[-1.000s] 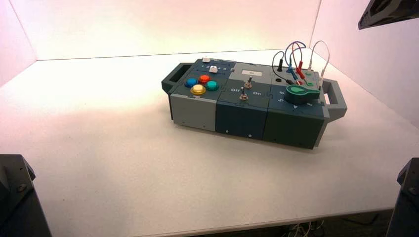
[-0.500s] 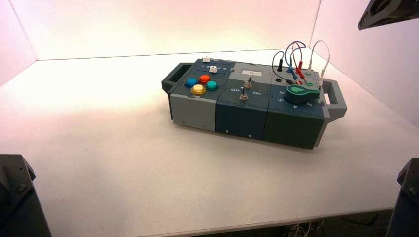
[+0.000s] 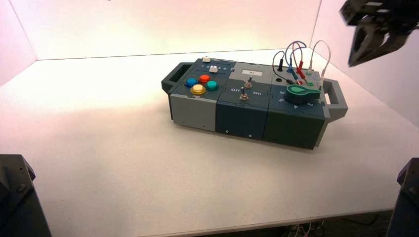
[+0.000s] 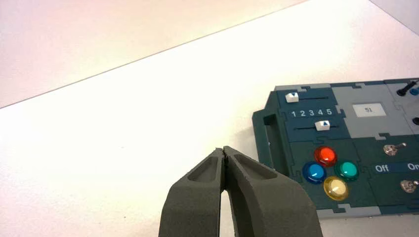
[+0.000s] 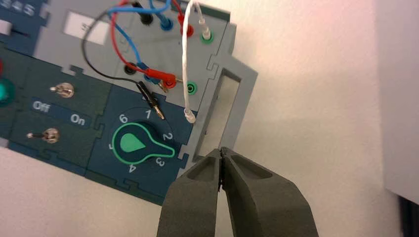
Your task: Flip the bottom switch on with the left gripper.
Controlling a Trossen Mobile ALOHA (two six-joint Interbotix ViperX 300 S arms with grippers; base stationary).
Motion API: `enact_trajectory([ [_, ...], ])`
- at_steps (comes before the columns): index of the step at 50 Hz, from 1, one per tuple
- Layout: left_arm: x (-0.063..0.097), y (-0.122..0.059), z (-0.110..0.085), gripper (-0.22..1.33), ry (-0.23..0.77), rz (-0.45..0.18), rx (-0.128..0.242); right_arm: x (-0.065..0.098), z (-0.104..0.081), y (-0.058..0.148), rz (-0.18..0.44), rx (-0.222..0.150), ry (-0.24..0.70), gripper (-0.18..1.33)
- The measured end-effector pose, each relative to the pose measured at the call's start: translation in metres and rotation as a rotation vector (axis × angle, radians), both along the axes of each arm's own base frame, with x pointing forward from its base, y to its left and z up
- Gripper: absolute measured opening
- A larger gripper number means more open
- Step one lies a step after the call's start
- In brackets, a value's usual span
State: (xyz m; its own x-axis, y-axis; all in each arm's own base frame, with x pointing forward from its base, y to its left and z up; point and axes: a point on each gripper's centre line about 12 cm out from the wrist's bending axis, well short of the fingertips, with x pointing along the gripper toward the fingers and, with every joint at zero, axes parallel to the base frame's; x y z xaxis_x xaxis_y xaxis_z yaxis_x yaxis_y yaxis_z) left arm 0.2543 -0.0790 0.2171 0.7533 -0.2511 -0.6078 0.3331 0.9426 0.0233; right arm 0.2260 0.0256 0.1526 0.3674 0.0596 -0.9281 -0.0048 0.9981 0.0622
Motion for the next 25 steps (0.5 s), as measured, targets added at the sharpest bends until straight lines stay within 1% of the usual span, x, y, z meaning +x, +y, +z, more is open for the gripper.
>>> enact_trajectory([
  [7, 0.009, -0.011, 0.001, -0.16, 0.029, -0.029, 0.005, 0.015, -0.017, 0.002, -0.003, -0.004, 0.081, -0.14],
  [11, 0.011, -0.014, -0.001, -0.16, 0.051, -0.037, 0.010, 0.021, -0.024, 0.002, -0.005, -0.006, 0.110, -0.14],
  [12, 0.013, -0.017, -0.004, -0.16, 0.066, -0.044, 0.014, 0.025, -0.028, 0.003, -0.005, -0.008, 0.127, -0.14],
  [16, 0.015, -0.020, -0.009, -0.16, 0.101, -0.053, 0.025, 0.031, -0.036, 0.003, -0.005, -0.011, 0.161, -0.14],
  [20, 0.016, -0.023, -0.016, -0.16, 0.135, -0.061, 0.034, 0.037, -0.045, 0.004, -0.004, -0.015, 0.193, -0.14],
  [25, 0.016, -0.026, -0.021, -0.16, 0.152, -0.072, 0.040, 0.040, -0.056, 0.004, -0.005, -0.019, 0.231, -0.14],
])
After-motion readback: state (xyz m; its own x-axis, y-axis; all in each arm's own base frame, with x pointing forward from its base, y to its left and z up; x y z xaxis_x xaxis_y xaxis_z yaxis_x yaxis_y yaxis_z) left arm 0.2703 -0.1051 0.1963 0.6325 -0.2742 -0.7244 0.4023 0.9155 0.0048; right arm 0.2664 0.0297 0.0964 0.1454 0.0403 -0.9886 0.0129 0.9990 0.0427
